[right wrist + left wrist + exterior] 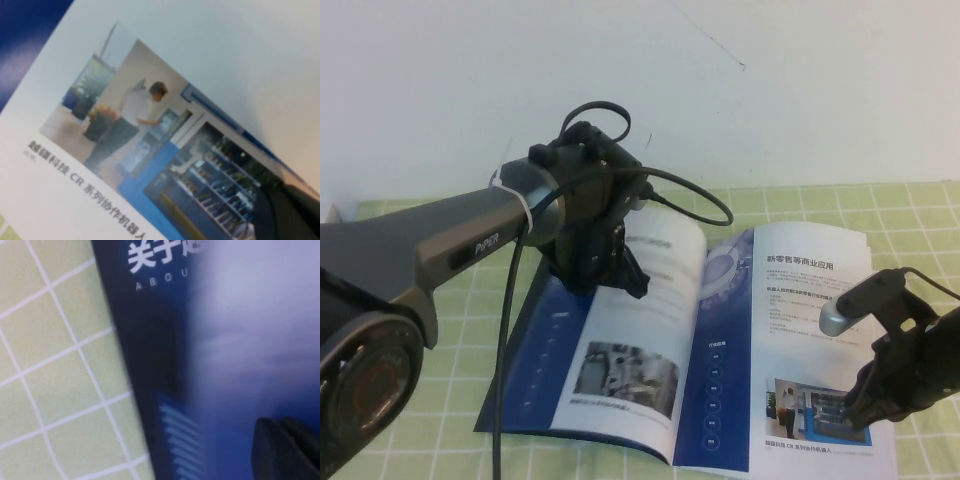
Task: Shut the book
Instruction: 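Close the open booklet and leave it lying on the table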
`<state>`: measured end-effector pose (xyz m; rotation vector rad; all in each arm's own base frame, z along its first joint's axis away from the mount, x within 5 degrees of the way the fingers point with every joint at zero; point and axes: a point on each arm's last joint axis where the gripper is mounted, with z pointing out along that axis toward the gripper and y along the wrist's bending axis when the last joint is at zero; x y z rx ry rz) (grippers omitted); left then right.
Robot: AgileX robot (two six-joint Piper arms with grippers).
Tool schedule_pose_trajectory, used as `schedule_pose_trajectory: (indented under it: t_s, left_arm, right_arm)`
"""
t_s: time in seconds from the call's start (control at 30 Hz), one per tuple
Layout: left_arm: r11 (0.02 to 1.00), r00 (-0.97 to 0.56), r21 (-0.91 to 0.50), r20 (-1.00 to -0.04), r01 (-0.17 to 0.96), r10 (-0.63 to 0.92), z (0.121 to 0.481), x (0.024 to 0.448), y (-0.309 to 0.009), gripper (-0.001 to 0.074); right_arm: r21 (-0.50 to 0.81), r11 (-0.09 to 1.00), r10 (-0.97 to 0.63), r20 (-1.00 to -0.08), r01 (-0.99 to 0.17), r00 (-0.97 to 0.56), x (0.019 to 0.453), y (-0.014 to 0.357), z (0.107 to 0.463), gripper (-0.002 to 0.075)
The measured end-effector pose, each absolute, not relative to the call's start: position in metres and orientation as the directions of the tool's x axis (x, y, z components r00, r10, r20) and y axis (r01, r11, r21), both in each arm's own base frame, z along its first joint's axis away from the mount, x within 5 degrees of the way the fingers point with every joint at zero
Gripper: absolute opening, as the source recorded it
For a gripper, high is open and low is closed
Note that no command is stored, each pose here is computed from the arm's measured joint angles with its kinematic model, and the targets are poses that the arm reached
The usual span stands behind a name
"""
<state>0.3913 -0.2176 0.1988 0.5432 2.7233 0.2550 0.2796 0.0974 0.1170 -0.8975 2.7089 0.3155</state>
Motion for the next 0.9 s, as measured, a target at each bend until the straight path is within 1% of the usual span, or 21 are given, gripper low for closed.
schedule_pose_trajectory:
  t_s: [0.1,0.2,0.37,0.5,0.7,0.9]
  left_arm:
    - [0.913,-0.877,0.259,-0.288,0.316,0.385,0.196,0.397,-0.206,-0.0004]
    - [0.924,-0.899,0.268,-0.270,0.274,0.345,0.190,0.407,-0.187,-0.0004]
    - [0.956,-0.949,0.237,-0.219,0.174,0.227,0.176,0.420,-0.153,-0.0004]
    - [0.968,-0.969,0.219,-0.182,0.127,0.168,0.167,0.425,-0.135,-0.0004]
    - [0.962,-0.967,0.220,-0.160,0.163,0.201,0.161,0.426,-0.135,-0.0004]
    - [0.959,-0.959,0.162,-0.127,0.232,0.253,0.155,0.423,-0.146,-0.0005]
  right_arm:
    - [0.121,0.785,-0.548,-0.320,-0.607,-0.773,0.280,0.097,0.117,-0.0003]
    - [0.122,0.785,-0.548,-0.318,-0.607,-0.773,0.280,0.097,0.117,-0.0003]
    - [0.123,0.786,-0.547,-0.319,-0.606,-0.774,0.280,0.098,0.117,-0.0003]
    - [0.123,0.786,-0.547,-0.319,-0.606,-0.774,0.280,0.098,0.117,-0.0003]
    - [0.123,0.786,-0.547,-0.319,-0.606,-0.774,0.280,0.098,0.117,-0.0003]
    - [0.124,0.788,-0.544,-0.318,-0.603,-0.776,0.280,0.098,0.117,-0.0003]
